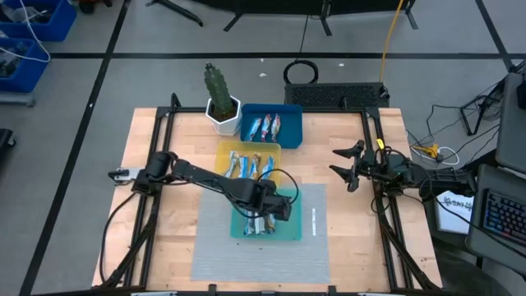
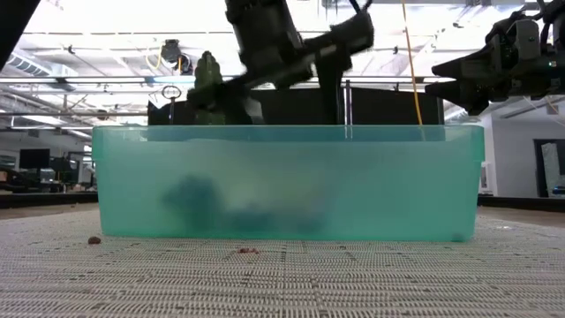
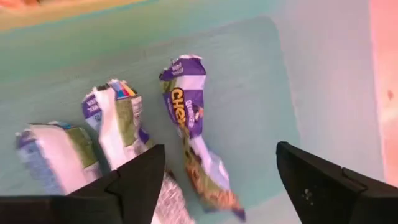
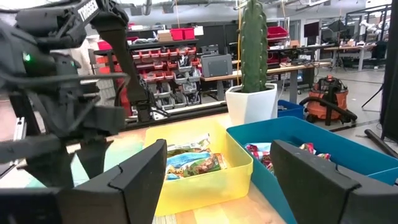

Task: Pick and place Granola Bars by type
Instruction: Return to Home Position

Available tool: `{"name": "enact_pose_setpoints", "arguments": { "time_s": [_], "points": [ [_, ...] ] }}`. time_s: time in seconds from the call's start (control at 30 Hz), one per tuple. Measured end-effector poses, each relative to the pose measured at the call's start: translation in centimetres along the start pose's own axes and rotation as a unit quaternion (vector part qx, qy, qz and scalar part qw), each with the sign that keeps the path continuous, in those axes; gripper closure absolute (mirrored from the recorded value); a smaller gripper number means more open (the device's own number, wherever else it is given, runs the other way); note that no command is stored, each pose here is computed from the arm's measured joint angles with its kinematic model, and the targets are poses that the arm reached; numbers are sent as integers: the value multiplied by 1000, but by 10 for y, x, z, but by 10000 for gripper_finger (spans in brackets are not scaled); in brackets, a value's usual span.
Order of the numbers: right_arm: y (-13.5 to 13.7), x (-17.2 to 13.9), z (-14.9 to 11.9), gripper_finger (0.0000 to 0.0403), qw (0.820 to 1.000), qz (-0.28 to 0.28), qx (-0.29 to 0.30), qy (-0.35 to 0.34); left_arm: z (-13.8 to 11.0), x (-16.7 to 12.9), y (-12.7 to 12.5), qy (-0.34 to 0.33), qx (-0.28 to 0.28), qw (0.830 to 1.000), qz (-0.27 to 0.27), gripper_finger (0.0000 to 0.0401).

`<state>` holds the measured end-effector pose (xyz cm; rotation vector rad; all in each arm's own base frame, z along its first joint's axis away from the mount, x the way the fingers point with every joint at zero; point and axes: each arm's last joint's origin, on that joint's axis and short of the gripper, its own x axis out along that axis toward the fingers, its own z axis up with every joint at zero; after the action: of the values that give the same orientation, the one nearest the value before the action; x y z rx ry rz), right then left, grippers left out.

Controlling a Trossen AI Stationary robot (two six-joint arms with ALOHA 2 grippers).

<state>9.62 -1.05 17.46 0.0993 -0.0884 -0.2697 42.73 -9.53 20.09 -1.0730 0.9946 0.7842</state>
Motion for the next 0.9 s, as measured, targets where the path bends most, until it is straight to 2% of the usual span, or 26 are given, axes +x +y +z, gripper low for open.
{"name": "enact_pose_setpoints", "arguments": {
  "time_s": [0.2, 0.33, 0.5, 0.73, 0.9],
  "points": [
    [0, 0, 0, 124, 1000, 0, 0, -1, 0, -33, -1, 25, 102, 994, -36, 77],
    [0, 1, 0, 124, 1000, 0, -1, 3, -3, -63, -1, 25, 200, 977, -71, 68],
    [0, 1, -1, 124, 1000, -1, -1, 5, -8, -102, 3, 19, 285, 952, -108, 53],
    [0, 1, -1, 124, 1000, -1, -1, 5, -14, -151, 17, 29, 402, 902, -156, 20],
    [0, 1, -1, 124, 1000, -1, -1, 5, -13, -185, 34, 15, 500, 849, -171, 3]
  ]
}}
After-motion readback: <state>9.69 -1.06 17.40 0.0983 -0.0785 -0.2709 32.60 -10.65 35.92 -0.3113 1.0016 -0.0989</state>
